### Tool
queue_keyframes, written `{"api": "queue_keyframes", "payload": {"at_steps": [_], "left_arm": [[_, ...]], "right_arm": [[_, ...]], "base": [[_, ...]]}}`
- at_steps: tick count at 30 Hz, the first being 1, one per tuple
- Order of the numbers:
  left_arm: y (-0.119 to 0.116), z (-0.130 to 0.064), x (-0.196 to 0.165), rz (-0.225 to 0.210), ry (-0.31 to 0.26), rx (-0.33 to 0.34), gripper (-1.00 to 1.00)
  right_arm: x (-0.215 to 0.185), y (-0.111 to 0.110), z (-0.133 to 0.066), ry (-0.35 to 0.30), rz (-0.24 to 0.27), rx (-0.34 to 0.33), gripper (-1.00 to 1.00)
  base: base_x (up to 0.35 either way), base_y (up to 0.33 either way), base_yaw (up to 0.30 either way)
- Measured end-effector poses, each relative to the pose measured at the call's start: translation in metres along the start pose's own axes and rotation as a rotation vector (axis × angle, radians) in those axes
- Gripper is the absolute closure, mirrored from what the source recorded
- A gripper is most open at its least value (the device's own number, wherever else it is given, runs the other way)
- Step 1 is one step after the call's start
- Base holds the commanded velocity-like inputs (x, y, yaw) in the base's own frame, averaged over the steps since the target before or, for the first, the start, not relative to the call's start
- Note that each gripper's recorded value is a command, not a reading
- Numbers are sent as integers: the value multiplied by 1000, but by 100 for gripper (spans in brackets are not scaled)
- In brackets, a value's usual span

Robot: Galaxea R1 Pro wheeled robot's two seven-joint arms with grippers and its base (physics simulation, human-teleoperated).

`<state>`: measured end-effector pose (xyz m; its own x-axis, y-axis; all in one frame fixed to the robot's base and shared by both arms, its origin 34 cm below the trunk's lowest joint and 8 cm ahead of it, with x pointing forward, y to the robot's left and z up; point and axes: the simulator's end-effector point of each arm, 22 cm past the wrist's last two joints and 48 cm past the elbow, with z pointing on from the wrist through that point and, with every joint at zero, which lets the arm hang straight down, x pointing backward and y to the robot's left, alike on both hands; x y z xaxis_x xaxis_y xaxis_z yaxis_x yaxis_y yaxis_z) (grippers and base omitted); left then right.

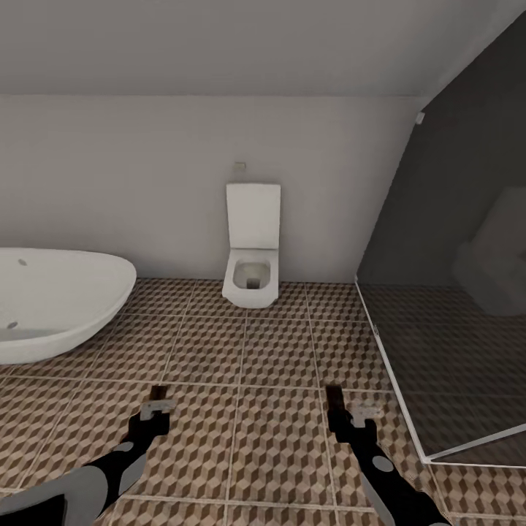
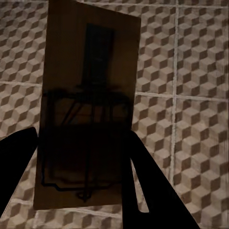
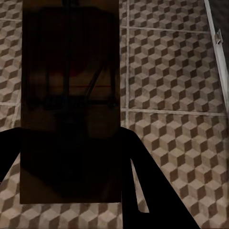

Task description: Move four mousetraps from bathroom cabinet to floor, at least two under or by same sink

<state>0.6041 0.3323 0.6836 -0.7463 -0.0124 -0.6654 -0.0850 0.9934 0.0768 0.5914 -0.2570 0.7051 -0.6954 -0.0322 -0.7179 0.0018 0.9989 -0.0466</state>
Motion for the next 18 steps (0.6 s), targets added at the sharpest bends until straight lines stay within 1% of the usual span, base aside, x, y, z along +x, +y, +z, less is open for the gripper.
{"api": "queue_keyframes", "payload": {"at_steps": [1, 4, 6, 11, 14, 18], "left_arm": [[-2, 0, -1, 6, -5, 33, 100], [-10, -1, -3, 13, -11, 98, 100], [-12, -1, -3, 16, -13, 116, 100], [-18, -2, -3, 17, -14, 136, 100], [-19, -2, -3, 17, -14, 140, 100], [-20, -2, -3, 17, -14, 144, 100]], "right_arm": [[1, -1, -1, -10, 0, 2, 100], [2, -5, -1, -24, -2, 7, 100], [2, -9, -1, -27, -5, 10, 100], [2, -15, -1, -31, -17, -7, 100], [3, -14, -1, -30, -21, -25, 100], [2, -13, -1, -31, -21, -31, 100]], "base": [[0, 0, 0], [0, 0, 0], [0, 0, 0], [0, 0, 0], [0, 0, 0], [0, 0, 0]]}}
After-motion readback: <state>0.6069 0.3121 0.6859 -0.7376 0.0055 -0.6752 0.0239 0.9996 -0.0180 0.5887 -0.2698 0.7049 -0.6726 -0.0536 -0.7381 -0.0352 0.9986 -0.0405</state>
